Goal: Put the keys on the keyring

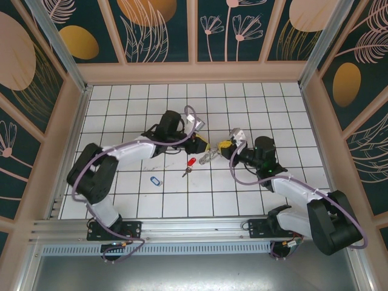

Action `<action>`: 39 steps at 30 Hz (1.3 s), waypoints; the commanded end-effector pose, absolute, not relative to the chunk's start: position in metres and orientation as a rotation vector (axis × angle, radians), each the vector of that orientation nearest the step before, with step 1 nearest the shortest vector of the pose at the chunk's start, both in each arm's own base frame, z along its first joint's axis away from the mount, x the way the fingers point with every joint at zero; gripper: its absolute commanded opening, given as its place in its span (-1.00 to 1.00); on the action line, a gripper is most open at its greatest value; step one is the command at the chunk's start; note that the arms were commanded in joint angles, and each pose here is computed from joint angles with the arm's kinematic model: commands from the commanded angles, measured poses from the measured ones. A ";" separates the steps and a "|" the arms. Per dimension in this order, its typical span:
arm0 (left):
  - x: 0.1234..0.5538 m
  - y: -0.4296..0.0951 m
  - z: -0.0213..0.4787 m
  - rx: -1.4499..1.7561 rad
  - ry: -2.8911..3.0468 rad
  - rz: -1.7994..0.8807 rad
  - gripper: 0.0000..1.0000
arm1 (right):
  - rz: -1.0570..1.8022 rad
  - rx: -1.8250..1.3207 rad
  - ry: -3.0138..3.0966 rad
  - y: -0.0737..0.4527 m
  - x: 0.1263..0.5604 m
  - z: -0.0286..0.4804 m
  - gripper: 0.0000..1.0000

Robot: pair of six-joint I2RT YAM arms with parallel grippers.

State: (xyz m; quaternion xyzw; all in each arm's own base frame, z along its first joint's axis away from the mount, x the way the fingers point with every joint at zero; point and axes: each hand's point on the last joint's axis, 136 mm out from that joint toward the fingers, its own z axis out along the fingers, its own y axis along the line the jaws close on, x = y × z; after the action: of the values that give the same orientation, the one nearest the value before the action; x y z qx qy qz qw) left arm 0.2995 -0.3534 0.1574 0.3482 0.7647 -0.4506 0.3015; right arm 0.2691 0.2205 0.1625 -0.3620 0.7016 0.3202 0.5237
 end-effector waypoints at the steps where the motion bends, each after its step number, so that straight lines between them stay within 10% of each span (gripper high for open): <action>1: 0.301 -0.342 0.203 0.968 1.787 -1.075 -0.33 | 0.710 -1.138 1.513 0.235 0.257 0.178 -1.00; 39: 0.230 -0.338 0.153 1.555 1.377 -1.087 -0.28 | 0.778 -1.404 1.427 0.263 0.203 0.156 -1.00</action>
State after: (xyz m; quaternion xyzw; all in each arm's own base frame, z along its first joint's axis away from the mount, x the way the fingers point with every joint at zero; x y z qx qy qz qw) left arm 0.2362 -0.3335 0.1491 0.5937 0.5714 -0.4085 0.3926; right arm 0.2081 0.2586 0.1390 -0.5734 0.6149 0.2975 0.4523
